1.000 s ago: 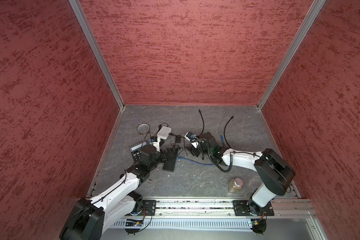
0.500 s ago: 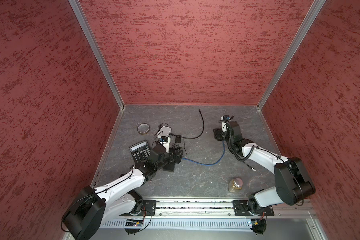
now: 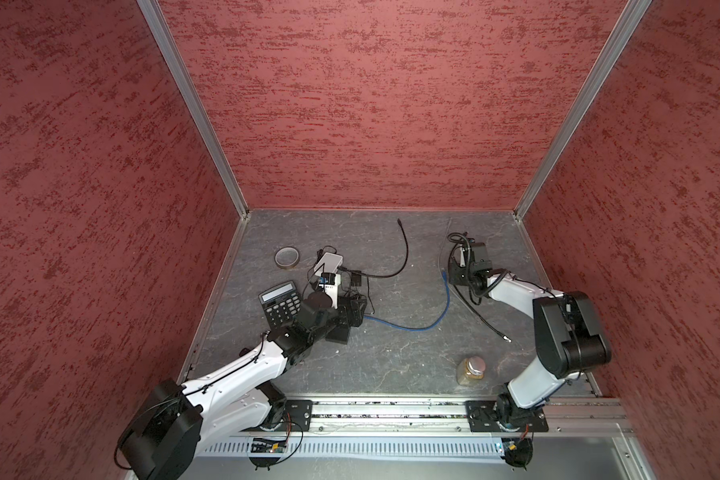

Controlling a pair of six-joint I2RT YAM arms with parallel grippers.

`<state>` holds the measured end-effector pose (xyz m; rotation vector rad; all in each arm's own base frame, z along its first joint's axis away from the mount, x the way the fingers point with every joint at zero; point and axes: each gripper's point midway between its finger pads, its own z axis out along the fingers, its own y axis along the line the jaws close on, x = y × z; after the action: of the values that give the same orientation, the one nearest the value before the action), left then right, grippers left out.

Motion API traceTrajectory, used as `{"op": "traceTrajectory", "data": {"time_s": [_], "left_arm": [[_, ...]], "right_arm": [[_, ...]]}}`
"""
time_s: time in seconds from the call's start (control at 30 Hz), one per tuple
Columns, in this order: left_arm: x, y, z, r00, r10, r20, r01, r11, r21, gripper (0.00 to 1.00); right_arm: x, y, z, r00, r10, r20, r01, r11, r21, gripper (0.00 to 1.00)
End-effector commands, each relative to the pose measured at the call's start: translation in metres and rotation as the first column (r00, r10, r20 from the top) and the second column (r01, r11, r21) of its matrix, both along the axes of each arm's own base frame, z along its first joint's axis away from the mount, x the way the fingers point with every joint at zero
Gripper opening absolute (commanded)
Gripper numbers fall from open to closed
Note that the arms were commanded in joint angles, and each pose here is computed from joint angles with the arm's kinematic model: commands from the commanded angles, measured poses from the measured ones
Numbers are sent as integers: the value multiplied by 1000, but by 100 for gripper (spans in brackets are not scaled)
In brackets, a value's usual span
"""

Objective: Insert the plug into the switch port

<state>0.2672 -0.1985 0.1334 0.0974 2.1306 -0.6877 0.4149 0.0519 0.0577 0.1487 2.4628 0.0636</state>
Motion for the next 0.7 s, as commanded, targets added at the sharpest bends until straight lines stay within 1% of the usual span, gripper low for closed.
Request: {"op": "traceTrajectory", "data": {"time_s": [0.0,0.17,0.37,0.5,0.67], "left_arm": [[-3,4,-2,1000,14,0,-14,1000,12,100],[-3,5,-1,1000,19,5,-19,1000,6,100],[-4,5,-2,1000,15,-2,-15,1000,11,100],[-5,5,-3,1000,17,-1,-17,1000,3,100],[-5,5,-6,1000,11,5,-11,1000,4,100]], "right_arm": [[6,-3,0,1000,2,-20,-2,1000,4,54],[12,-1,-2,999,9,-34,-8,1000,24,54],[11,1,-16,995,31,-91,-28,999,28,52],[10,4,-26,990,43,-137,-38,999,33,47],[9,0,-35,984,23,-179,-21,1000,11,41]]}}
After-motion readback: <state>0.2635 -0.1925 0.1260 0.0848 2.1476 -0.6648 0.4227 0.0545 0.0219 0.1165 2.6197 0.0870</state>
